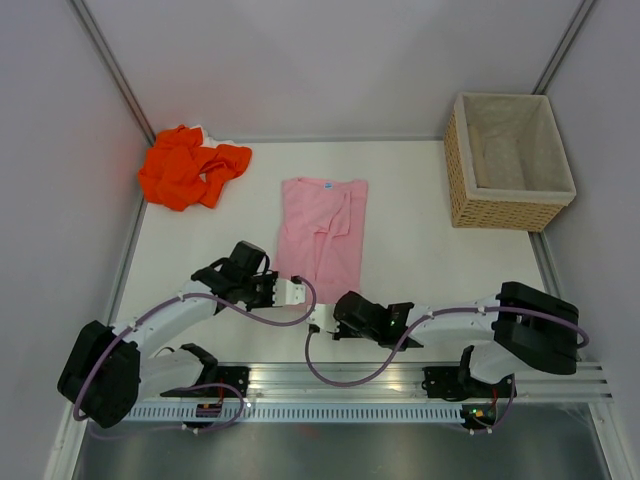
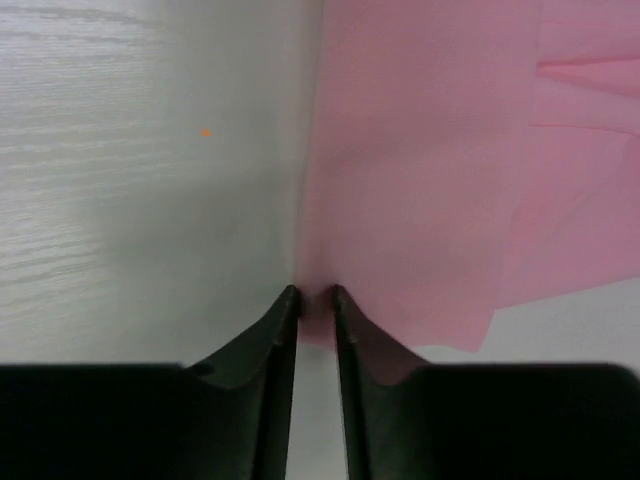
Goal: Roll the t-shirts
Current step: Roll the tshirt
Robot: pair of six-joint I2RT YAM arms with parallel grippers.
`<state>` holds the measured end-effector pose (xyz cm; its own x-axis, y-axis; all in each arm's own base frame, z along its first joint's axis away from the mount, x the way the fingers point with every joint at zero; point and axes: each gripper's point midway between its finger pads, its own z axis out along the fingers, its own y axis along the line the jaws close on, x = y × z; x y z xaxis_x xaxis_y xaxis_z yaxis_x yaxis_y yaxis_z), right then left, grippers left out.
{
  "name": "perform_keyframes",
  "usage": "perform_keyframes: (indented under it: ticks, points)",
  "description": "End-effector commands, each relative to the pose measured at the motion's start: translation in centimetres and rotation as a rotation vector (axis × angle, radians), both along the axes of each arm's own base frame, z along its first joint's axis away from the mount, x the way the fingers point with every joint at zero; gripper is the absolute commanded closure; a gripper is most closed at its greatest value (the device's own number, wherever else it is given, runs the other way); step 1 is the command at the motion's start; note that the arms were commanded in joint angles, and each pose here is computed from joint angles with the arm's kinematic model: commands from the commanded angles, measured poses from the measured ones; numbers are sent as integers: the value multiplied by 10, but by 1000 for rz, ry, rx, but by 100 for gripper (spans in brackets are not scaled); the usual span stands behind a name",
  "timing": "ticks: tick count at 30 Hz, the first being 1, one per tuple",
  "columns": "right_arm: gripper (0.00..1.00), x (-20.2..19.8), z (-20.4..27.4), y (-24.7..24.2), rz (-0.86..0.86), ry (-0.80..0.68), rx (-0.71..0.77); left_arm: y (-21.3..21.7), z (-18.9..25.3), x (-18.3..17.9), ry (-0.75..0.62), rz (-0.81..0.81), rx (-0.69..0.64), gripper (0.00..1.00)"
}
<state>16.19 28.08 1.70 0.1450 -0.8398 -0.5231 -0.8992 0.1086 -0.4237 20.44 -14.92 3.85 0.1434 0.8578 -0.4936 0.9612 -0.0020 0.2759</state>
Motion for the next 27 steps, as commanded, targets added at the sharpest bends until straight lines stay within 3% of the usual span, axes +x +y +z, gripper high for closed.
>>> perform_keyframes:
  ticks: [1,2,3,8,12,13,17,21,27]
  points:
    - [81,-1,-20,-19,-23,18,-120,-6,5,-2,21,2,-42,98]
    - [97,-1,-19,-19,-29,19,-116,-6,5,-3,23,2,-42,98]
    - [100,-2,-19,-21,-39,27,-120,-5,6,-3,22,2,-39,98]
    - [100,-20,7,-10,23,115,-58,-1,10,-20,94,-36,-26,98]
    - [100,-56,31,-12,167,264,-57,1,26,-53,261,-100,-24,98]
    - [100,-72,34,-11,240,326,-48,10,26,-76,367,-115,10,98]
    - [100,-93,48,-22,321,460,-43,17,37,-105,504,-189,29,97]
    - [100,-82,55,-18,300,488,30,14,42,-96,545,-150,7,94]
    - [100,-29,58,-7,148,478,161,9,32,-58,533,-65,-14,87]
